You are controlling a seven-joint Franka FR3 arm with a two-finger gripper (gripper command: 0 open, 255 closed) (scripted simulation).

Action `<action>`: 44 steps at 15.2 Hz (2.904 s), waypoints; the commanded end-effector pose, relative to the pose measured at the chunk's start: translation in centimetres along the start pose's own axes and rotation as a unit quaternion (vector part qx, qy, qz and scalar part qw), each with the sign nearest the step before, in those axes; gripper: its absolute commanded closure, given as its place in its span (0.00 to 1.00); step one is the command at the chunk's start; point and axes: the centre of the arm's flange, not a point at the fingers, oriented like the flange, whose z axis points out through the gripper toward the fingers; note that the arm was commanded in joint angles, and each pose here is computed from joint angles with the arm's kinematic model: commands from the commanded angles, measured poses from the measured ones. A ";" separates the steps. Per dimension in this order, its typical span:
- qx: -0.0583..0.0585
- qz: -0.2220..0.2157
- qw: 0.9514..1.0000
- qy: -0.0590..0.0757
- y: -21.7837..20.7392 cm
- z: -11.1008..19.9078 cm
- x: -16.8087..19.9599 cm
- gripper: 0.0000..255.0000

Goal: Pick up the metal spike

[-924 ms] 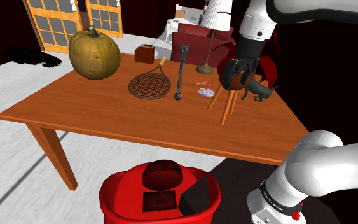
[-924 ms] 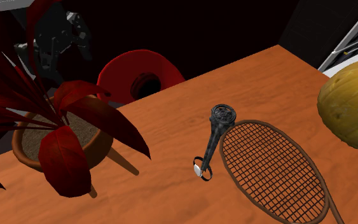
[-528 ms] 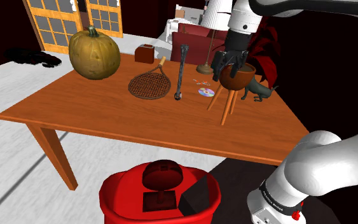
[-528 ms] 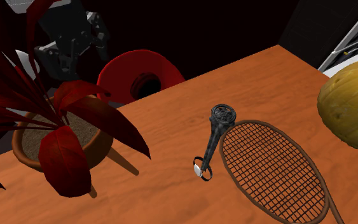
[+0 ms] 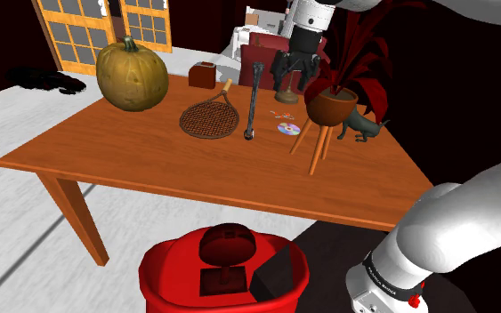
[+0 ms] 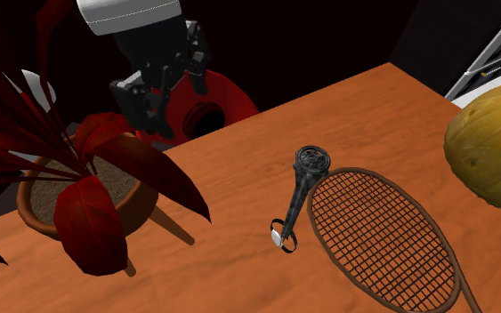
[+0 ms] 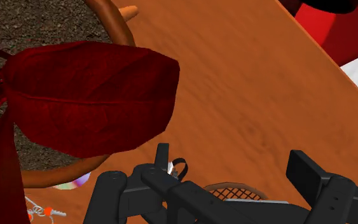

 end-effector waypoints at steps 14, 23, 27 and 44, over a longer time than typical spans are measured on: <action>0.042 0.057 0.997 0.029 2.5 -2.0 18.1 0.00; 0.042 0.057 0.997 0.029 2.8 2.0 17.9 0.00; 0.042 0.057 0.997 0.029 2.8 2.0 17.9 1.00; 0.042 0.057 0.997 0.029 2.4 -3.8 18.2 1.00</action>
